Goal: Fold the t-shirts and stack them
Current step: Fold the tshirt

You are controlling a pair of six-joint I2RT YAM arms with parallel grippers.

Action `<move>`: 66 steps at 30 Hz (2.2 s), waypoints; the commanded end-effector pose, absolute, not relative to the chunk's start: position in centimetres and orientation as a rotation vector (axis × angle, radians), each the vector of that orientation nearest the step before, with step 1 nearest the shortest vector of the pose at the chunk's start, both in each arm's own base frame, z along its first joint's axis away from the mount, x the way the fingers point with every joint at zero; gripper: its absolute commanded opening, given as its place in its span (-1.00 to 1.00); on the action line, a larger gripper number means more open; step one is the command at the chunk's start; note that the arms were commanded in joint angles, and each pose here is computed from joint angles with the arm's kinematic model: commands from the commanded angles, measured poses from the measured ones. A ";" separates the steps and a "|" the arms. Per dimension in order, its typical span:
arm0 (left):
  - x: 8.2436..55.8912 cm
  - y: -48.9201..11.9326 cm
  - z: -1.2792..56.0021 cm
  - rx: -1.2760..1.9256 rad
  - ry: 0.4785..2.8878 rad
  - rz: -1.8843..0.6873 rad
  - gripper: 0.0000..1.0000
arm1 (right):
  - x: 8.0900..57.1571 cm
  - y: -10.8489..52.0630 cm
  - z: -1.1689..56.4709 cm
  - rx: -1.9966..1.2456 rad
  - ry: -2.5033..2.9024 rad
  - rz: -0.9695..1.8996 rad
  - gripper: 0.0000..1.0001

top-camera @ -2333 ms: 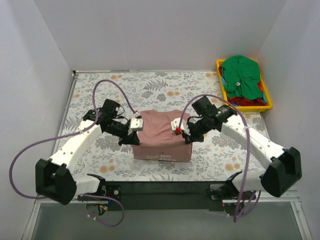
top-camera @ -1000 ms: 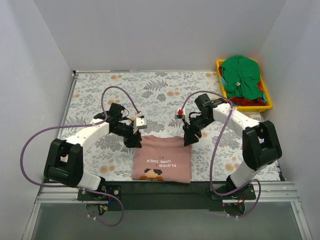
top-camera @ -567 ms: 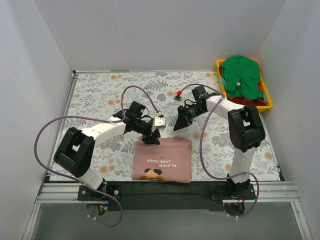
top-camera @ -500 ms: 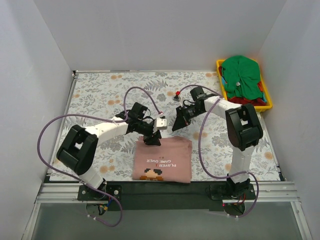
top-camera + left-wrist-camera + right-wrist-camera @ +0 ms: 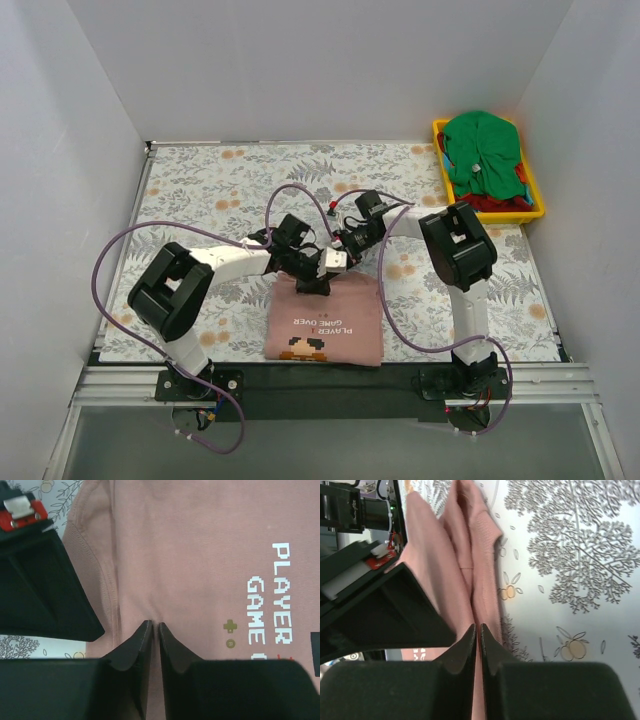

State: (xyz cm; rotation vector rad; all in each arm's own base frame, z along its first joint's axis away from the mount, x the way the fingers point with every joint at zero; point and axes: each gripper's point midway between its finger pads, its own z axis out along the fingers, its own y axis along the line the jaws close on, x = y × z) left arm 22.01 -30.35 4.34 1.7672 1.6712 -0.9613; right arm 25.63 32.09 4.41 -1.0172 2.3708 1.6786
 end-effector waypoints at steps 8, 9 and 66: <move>23.0 -30.9 5.6 1.766 1.577 -0.835 -0.22 | 25.1 32.2 2.1 -1.001 2.401 1.707 -0.80; 23.2 -31.0 5.7 1.744 1.592 -0.835 -0.20 | 25.0 32.1 1.8 -0.999 2.409 1.709 -0.80; 29.7 -32.8 11.0 1.667 1.395 -0.631 -1.00 | 22.0 31.1 -1.7 -1.021 2.487 1.748 -0.95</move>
